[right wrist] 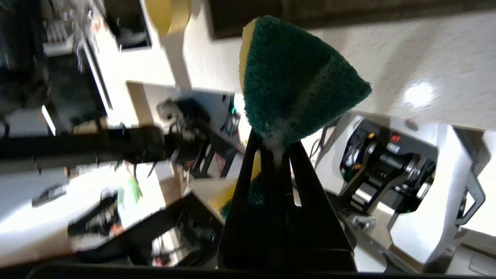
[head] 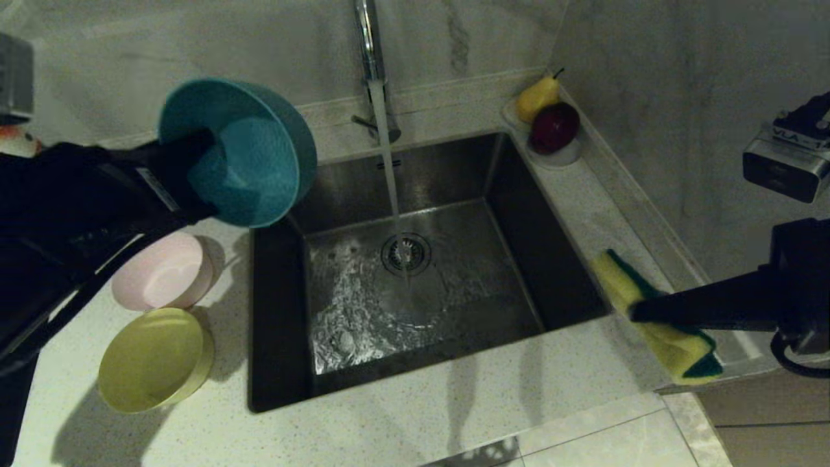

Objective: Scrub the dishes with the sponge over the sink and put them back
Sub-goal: Place the bowl on the table

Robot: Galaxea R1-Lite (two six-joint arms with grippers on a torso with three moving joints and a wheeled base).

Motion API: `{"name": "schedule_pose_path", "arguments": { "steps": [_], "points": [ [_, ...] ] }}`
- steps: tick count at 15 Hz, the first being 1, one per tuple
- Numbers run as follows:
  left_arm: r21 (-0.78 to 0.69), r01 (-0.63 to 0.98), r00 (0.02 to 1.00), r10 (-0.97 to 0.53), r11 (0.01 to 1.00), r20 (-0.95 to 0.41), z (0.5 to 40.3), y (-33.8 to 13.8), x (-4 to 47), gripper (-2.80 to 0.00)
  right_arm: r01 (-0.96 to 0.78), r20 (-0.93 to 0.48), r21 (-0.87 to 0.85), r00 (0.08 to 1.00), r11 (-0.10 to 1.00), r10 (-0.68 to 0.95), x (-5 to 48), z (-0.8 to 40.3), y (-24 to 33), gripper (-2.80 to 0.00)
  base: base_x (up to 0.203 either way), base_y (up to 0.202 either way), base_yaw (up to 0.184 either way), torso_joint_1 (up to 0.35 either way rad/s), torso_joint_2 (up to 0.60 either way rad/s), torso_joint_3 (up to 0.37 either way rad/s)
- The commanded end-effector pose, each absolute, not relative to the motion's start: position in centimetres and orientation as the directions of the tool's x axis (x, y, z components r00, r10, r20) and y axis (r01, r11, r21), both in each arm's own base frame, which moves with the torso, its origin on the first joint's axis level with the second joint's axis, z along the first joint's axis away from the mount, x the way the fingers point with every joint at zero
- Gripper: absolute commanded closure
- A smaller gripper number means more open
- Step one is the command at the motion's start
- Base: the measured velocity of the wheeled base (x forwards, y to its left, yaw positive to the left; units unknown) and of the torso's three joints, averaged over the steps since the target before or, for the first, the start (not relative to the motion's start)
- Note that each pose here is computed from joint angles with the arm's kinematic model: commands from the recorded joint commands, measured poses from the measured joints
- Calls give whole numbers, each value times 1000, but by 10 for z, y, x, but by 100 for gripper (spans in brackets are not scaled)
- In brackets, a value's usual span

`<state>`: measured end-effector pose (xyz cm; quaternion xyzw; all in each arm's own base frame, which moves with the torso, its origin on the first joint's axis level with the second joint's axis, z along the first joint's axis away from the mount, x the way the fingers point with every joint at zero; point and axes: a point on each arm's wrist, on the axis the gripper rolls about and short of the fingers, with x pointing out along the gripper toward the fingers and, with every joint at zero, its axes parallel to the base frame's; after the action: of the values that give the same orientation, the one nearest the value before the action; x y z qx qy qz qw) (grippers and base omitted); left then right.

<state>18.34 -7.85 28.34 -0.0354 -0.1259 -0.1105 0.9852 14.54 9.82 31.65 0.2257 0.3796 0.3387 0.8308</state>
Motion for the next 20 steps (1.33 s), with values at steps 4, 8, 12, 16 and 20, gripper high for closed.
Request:
{"name": "schedule_pose_path", "arguments": {
  "steps": [4,8,12,16,20],
  "points": [
    [-110,142,926,-171,984,-338,258,-68,173,0,-340,-472,635,540,694,697,151,319,85,0,0,0,0,0,0,0],
    [-377,-91,930,-57,922,-363,279,-52,196,0,-282,-511,634,546,720,664,157,307,80,0,0,0,0,0,0,0],
    [-448,-244,919,57,860,-390,282,-28,201,0,-266,-518,634,550,726,655,158,306,78,0,0,0,0,0,0,0],
    [-494,-430,886,249,756,-391,293,13,203,0,-260,-526,632,548,730,651,154,301,76,0,0,0,0,0,0,0],
    [-538,-579,814,399,612,-422,296,50,199,0,-252,-538,630,539,734,648,152,295,75,0,0,0,0,0,0,0]
  ]
}}
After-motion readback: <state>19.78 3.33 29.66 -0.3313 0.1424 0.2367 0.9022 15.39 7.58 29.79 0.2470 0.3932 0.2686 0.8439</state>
